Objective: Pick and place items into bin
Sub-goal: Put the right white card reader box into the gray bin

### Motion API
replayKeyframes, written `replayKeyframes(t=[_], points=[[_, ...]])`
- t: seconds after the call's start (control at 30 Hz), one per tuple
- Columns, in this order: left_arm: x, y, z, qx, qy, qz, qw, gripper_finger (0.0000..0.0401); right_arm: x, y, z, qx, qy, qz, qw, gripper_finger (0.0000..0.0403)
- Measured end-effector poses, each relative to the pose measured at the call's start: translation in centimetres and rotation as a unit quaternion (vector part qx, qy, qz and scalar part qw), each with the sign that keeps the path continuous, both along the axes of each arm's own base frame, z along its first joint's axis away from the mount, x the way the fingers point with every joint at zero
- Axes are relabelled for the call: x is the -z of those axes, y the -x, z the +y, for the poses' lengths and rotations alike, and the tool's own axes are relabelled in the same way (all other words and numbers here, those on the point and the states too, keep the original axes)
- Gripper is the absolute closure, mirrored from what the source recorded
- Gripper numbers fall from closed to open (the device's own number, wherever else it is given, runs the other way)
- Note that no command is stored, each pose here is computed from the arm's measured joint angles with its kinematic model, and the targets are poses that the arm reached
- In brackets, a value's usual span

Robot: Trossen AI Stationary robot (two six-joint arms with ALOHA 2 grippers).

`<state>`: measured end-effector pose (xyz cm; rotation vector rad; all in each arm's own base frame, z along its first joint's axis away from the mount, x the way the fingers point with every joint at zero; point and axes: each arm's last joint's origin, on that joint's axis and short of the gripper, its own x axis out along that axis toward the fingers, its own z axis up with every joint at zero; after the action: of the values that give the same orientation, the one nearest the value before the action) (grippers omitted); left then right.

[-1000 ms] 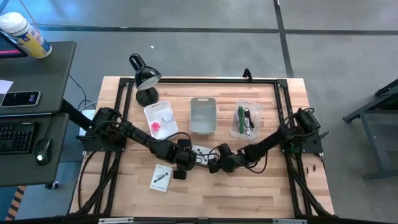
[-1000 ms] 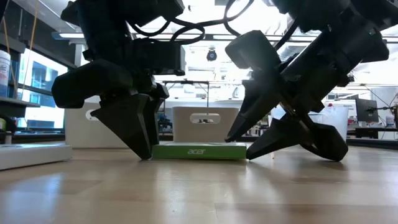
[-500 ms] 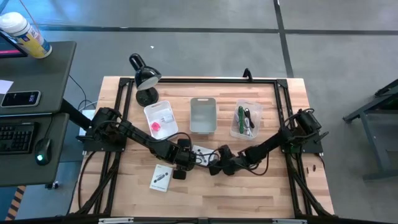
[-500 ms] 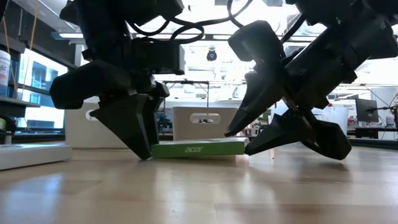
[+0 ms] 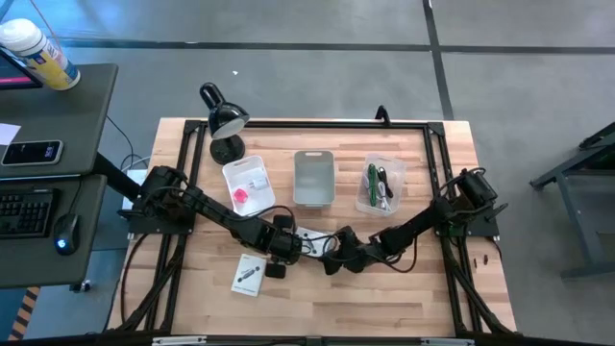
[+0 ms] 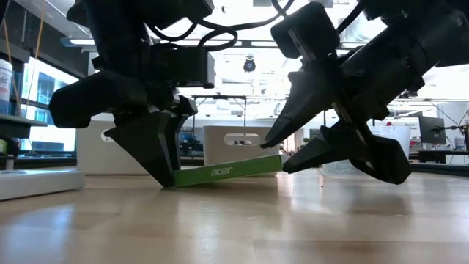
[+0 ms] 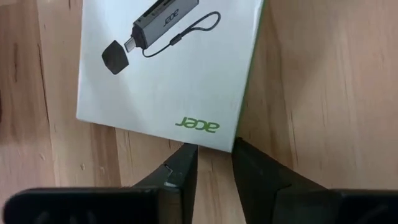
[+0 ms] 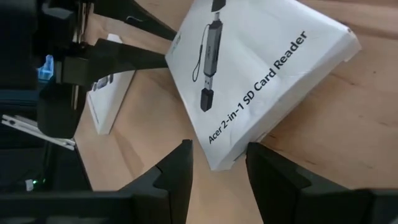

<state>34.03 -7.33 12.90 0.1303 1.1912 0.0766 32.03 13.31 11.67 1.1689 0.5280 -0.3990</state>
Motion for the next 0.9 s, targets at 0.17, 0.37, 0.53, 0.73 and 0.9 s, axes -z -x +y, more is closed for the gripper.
replayKeyframes(t=[0.17,0.37,0.53,0.73,0.9], points=[[-0.01,-0.03,-0.02,0.010,-0.001,0.000,1.000,0.0353,-0.01,0.00,0.01,-0.001,-0.002,0.000,1.000,0.0263],[0.00,0.00,-0.03,0.001,0.000,0.000,1.000,0.0374,-0.01,-0.01,-0.02,0.000,-0.002,0.000,1.000,0.0263],[0.00,0.04,-0.01,-0.001,-0.001,0.002,1.000,0.0370,0.10,0.05,-0.12,0.005,-0.004,0.008,1.000,0.0263],[0.00,0.09,0.02,0.008,-0.006,0.007,1.000,0.0363,0.11,0.05,-0.15,0.005,-0.007,0.010,1.000,0.0263],[0.01,0.11,0.02,0.009,-0.007,0.008,1.000,0.0373,-0.02,-0.04,-0.06,-0.003,-0.007,0.003,1.000,0.0263]])
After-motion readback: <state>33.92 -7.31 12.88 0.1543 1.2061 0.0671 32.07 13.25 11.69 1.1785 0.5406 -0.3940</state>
